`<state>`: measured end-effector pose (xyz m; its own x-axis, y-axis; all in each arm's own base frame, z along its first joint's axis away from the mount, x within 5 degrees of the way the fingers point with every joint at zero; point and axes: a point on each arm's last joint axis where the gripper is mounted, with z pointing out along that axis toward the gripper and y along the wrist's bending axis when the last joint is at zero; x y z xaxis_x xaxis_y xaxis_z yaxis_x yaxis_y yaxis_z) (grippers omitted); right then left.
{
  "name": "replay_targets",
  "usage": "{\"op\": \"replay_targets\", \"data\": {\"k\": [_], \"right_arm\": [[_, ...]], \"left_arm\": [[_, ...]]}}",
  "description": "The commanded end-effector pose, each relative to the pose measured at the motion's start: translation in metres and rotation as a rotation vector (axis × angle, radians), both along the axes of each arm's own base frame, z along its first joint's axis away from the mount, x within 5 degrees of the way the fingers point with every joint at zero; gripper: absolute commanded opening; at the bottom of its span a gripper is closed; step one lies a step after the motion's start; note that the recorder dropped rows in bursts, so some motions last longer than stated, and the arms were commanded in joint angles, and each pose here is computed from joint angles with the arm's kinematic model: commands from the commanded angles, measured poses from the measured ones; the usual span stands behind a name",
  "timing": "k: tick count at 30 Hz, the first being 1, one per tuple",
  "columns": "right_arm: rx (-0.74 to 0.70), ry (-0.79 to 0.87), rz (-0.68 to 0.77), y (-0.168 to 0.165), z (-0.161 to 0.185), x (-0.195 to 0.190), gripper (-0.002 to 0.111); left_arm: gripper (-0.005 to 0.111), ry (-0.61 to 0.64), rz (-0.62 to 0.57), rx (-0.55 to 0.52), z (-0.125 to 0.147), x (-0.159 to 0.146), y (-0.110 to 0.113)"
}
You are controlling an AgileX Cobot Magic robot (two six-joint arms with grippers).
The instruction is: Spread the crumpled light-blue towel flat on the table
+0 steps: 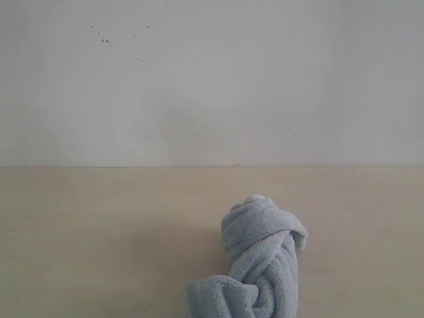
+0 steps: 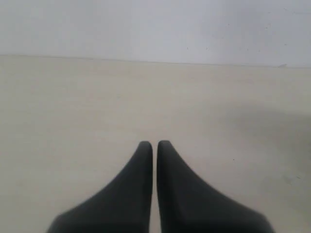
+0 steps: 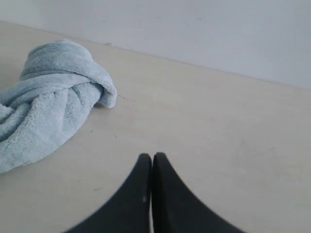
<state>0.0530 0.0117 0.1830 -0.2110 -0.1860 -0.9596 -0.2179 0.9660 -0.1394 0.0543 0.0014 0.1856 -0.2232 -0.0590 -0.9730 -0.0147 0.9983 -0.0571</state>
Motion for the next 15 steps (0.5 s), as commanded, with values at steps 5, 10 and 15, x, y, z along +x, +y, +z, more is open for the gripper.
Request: {"op": "replay_targets", "data": {"k": [5, 10, 15], "right_arm": [[0.003, -0.015, 0.022, 0.001, 0.001, 0.0, 0.0], [-0.105, -0.069, 0.034, 0.0, 0.004, 0.0, 0.0], [0.523, -0.102, -0.028, 0.003, 0.019, 0.002, 0.0]], "left_arm": [[0.004, -0.009, -0.006, -0.007, 0.0, 0.0, 0.0], [0.004, -0.009, -0.006, -0.007, 0.0, 0.0, 0.0], [0.004, -0.009, -0.006, -0.007, 0.0, 0.0, 0.0]]}}
